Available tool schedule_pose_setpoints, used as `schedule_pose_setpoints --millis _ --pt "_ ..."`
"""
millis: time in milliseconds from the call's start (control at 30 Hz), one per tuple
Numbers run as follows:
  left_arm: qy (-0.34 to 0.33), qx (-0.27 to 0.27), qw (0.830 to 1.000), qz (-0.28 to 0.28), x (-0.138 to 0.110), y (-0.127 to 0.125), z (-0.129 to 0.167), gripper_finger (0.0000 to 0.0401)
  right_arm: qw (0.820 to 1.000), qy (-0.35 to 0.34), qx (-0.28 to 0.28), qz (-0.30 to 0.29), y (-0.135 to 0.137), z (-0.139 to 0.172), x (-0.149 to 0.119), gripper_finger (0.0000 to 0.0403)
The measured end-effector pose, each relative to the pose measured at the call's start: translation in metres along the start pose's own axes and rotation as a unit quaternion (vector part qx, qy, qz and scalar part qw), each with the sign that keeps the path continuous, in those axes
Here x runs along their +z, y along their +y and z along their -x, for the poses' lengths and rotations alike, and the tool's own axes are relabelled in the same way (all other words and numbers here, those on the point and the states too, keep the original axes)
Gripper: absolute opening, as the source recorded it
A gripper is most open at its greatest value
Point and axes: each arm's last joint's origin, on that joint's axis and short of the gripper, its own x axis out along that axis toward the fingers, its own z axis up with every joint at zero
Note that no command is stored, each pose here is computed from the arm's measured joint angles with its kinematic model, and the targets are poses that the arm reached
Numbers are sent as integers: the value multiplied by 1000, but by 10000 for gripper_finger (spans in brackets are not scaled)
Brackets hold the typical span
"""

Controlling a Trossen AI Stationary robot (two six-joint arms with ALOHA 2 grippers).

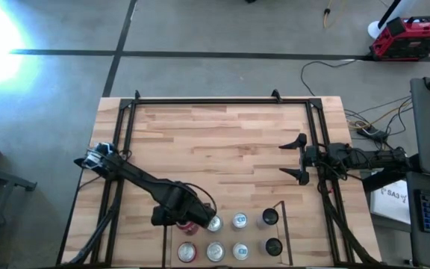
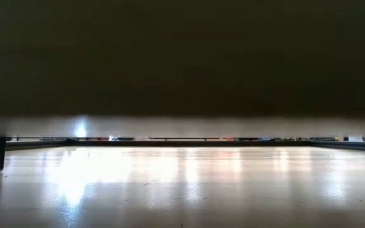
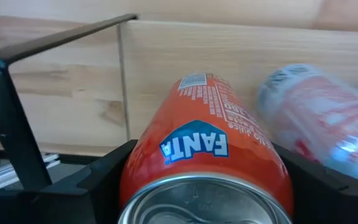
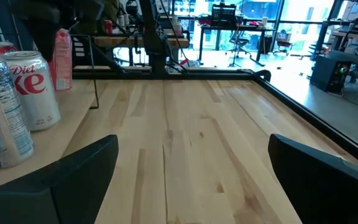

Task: Place canned beverage on shelf
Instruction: Put the red soda can on the shelf aligned with the other red soda can

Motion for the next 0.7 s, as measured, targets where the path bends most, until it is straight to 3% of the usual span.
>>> schedule_pose_setpoints --millis 233,700 --pt "11 38 999 18 5 -10 -18 292 1000 0 0 0 0 0 0 400" --pt "7 43 998 41 9 -13 -20 293 1000 0 0 0 0 0 0 400"
